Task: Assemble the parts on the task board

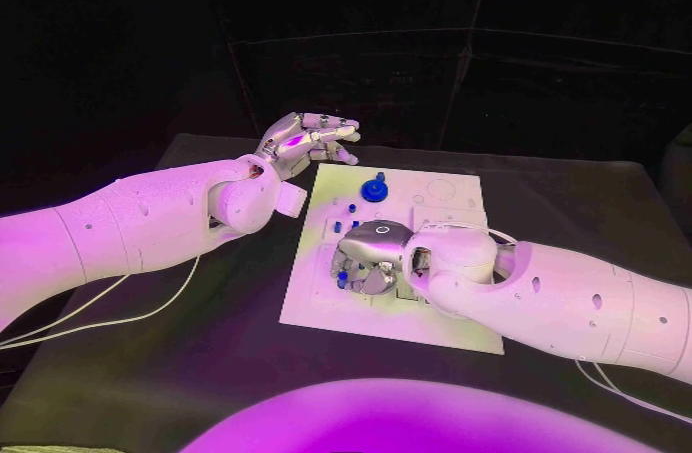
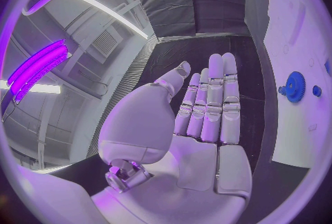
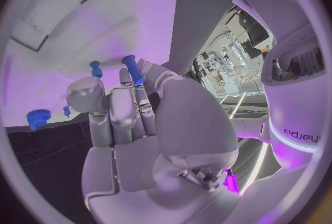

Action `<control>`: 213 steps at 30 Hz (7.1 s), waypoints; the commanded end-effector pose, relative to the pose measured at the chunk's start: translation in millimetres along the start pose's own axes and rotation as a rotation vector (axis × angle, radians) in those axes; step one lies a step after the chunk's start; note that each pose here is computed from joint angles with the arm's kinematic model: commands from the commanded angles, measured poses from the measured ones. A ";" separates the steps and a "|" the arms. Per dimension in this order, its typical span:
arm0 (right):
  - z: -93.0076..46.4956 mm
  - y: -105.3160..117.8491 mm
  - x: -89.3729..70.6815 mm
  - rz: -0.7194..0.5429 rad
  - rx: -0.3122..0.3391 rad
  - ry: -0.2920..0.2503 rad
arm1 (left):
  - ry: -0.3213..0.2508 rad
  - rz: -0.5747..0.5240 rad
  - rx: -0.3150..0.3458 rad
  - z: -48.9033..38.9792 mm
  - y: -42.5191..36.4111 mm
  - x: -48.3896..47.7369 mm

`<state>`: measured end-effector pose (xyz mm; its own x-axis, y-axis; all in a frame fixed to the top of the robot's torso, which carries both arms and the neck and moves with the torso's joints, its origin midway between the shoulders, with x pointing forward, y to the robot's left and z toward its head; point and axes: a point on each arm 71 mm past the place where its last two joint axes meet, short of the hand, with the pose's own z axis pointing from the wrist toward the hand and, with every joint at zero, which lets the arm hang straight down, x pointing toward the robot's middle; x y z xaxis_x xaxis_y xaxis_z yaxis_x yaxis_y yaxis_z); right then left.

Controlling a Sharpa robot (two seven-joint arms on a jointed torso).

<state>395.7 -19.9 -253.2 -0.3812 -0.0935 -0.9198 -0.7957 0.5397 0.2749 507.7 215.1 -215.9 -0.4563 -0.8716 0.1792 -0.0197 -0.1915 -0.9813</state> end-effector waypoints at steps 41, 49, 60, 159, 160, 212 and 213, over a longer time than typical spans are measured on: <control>-185.4 -104.3 -17.6 0.441 0.624 -0.256 | -0.009 0.003 0.010 -4.0 -3.5 -7.1; -189.6 -103.7 2.0 0.361 0.742 -0.152 | -0.008 0.002 0.009 -4.6 -3.5 -7.2; -175.5 -98.2 19.5 0.331 0.757 -0.090 | -0.008 0.002 0.008 -5.3 -3.7 -7.7; -104.0 -55.4 31.9 0.469 0.662 -0.124 | 0.004 -0.004 0.008 -2.2 -1.8 -3.6; -103.3 -55.3 31.9 0.468 0.663 -0.122 | 0.004 -0.004 0.008 -2.2 -1.8 -3.4; -101.1 -59.3 28.3 0.374 0.641 -0.159 | 0.005 -0.004 0.002 -2.7 -1.6 -4.2; -100.9 -59.8 28.4 0.373 0.643 -0.159 | 0.005 -0.004 0.002 -2.8 -1.6 -4.2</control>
<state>383.8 -139.4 -268.9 -0.4742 0.2918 -0.8307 -0.1695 0.8956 0.4113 507.2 221.0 -216.9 -0.4518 -0.8744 0.1769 -0.0234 -0.1866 -0.9822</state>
